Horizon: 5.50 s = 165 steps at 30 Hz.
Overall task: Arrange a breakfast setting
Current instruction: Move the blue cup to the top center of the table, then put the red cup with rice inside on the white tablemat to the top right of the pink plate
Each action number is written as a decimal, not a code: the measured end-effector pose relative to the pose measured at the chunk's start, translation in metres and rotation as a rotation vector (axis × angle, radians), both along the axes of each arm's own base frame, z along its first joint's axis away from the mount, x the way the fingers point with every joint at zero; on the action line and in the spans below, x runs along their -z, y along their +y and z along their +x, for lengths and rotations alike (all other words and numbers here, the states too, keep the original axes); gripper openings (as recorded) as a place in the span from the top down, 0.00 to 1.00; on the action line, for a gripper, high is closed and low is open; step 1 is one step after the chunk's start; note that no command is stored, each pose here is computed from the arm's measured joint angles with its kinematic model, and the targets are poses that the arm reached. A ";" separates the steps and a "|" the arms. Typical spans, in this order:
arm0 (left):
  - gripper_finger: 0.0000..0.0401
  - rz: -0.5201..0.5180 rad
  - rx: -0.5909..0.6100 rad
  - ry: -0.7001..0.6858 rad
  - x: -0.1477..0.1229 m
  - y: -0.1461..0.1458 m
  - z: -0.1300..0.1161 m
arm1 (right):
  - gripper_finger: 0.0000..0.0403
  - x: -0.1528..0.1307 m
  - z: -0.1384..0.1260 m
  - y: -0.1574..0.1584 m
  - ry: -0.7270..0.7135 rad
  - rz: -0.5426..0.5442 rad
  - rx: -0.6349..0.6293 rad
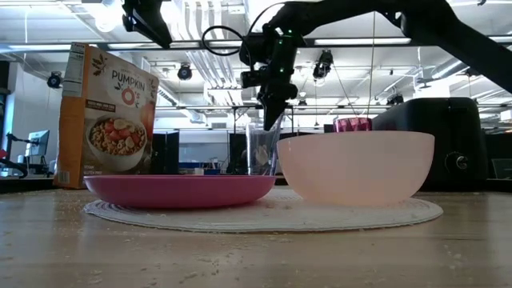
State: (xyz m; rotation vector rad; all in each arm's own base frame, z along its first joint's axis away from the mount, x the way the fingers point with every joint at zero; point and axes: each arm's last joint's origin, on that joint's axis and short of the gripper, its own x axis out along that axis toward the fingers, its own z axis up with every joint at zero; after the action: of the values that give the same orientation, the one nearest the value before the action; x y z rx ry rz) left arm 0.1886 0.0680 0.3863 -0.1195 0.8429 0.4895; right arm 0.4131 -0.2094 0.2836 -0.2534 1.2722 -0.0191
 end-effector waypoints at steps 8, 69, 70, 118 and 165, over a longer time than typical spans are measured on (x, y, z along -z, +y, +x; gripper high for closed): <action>0.68 0.000 0.000 0.001 0.000 0.000 0.000 | 0.88 0.000 0.000 0.000 -0.005 0.003 0.013; 0.68 -0.016 -0.014 0.008 0.001 0.000 -0.001 | 0.81 -0.015 -0.113 0.019 0.333 0.064 0.768; 0.68 -0.016 -0.014 0.008 0.001 0.000 -0.001 | 0.79 -0.016 -0.113 0.020 0.331 0.064 0.767; 0.68 -0.008 -0.003 0.015 0.002 0.000 -0.001 | 0.98 0.008 -0.115 0.019 0.300 0.249 0.705; 0.68 -0.019 -0.020 0.003 0.001 0.000 0.000 | 0.98 -0.035 -0.041 0.175 0.092 0.073 -0.094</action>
State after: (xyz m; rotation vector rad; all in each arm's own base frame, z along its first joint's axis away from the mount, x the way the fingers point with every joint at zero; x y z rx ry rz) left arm 0.1882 0.0679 0.3851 -0.1448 0.8499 0.5004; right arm 0.3722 -0.0345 0.3191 -0.2534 1.3488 0.1202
